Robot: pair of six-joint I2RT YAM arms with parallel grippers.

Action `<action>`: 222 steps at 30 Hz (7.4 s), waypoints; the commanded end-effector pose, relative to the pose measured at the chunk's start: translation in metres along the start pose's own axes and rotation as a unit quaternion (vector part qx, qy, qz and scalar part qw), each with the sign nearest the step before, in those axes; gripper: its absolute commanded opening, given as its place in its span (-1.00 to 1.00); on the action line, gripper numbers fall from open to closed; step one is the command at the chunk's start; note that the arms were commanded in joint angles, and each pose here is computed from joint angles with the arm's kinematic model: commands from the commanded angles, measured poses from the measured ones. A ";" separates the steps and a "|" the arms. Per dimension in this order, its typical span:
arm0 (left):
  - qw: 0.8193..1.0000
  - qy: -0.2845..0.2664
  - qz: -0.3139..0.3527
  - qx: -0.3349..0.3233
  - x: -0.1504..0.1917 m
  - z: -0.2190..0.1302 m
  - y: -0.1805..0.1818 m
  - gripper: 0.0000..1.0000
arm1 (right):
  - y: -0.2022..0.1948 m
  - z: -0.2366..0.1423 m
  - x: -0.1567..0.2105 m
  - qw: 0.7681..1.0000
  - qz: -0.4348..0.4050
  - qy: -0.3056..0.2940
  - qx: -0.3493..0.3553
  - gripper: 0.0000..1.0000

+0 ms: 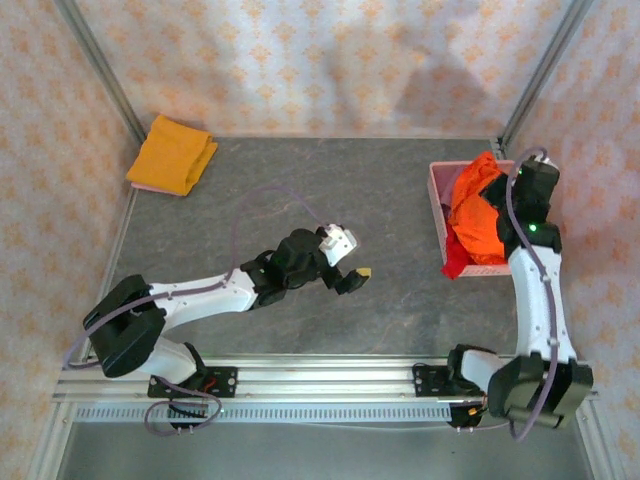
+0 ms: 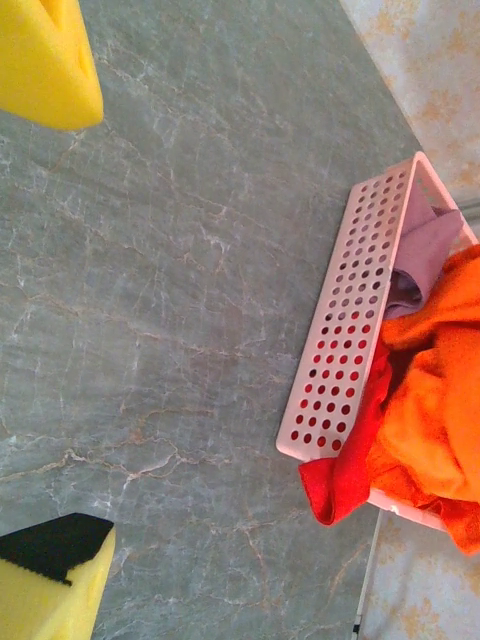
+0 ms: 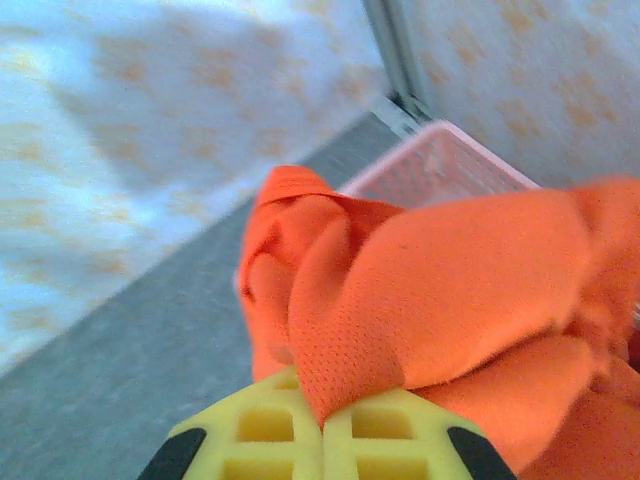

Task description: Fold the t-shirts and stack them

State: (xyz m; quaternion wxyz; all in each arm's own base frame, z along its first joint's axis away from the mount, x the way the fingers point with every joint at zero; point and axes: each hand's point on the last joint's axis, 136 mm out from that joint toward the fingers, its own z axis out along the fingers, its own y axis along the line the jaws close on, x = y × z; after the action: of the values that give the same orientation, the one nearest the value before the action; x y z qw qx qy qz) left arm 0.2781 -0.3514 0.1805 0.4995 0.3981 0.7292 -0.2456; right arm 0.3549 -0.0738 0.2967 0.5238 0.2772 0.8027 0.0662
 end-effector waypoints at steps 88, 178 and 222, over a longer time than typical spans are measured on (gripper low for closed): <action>0.793 0.040 -0.439 -0.421 0.175 -0.197 0.172 1.00 | 0.353 0.120 0.364 0.833 -0.442 0.243 -0.228 -1.00; 0.822 0.067 -0.538 -0.173 0.169 -0.026 0.209 -1.00 | 0.260 0.108 0.253 0.914 -0.306 0.133 -0.231 -1.00; 0.766 0.109 -0.575 -0.267 0.220 -0.125 0.202 -1.00 | 0.326 0.055 0.408 0.767 -0.492 0.251 -0.325 0.23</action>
State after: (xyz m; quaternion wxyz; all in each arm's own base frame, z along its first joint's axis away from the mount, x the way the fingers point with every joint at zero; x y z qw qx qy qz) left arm 0.3445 -0.0715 0.0401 0.2744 -0.2255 0.9011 -0.2488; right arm 0.4051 0.3995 0.0776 0.3414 -0.3585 0.8583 0.1353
